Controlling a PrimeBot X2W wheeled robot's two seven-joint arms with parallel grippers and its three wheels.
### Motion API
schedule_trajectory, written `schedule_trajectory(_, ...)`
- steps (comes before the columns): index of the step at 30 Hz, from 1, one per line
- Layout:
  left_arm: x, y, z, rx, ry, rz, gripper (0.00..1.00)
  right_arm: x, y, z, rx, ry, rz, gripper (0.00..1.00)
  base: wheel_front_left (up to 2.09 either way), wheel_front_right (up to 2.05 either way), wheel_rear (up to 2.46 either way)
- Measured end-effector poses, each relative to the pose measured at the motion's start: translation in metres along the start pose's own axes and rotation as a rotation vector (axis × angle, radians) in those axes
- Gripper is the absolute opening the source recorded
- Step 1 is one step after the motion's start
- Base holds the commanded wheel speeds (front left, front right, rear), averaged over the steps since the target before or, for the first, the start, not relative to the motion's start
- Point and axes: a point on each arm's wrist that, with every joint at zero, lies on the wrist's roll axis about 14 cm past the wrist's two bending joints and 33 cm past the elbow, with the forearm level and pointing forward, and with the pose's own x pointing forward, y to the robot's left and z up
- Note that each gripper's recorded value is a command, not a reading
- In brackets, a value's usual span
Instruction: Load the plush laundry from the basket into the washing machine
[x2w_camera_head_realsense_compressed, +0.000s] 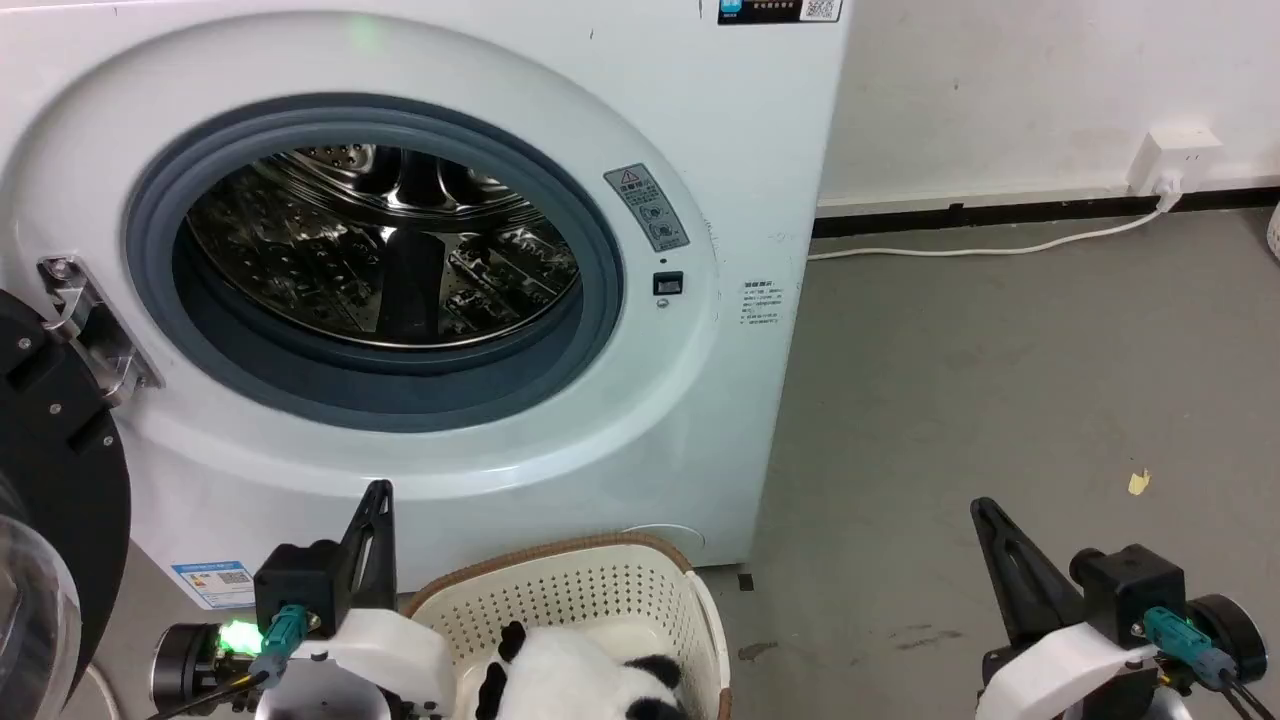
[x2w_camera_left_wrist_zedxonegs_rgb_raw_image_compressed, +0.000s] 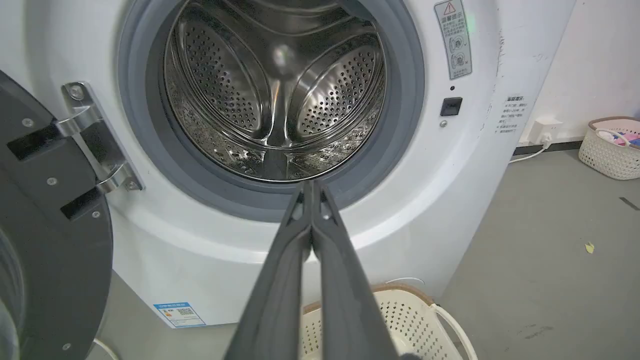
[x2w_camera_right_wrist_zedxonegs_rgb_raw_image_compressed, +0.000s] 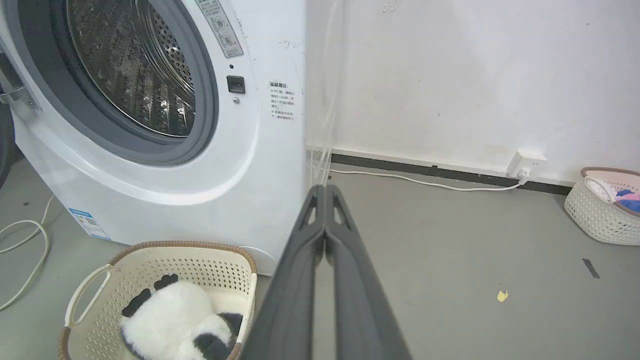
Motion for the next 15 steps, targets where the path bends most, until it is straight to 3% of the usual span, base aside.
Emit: schedule_trajectory(15, 0.0, -0.0001, 0.0, 0.0, 0.0, 0.0, 0.0, 0.0, -0.0001, 0.0, 0.0, 0.0, 0.0, 0.0, 0.0, 0.0, 0.0)
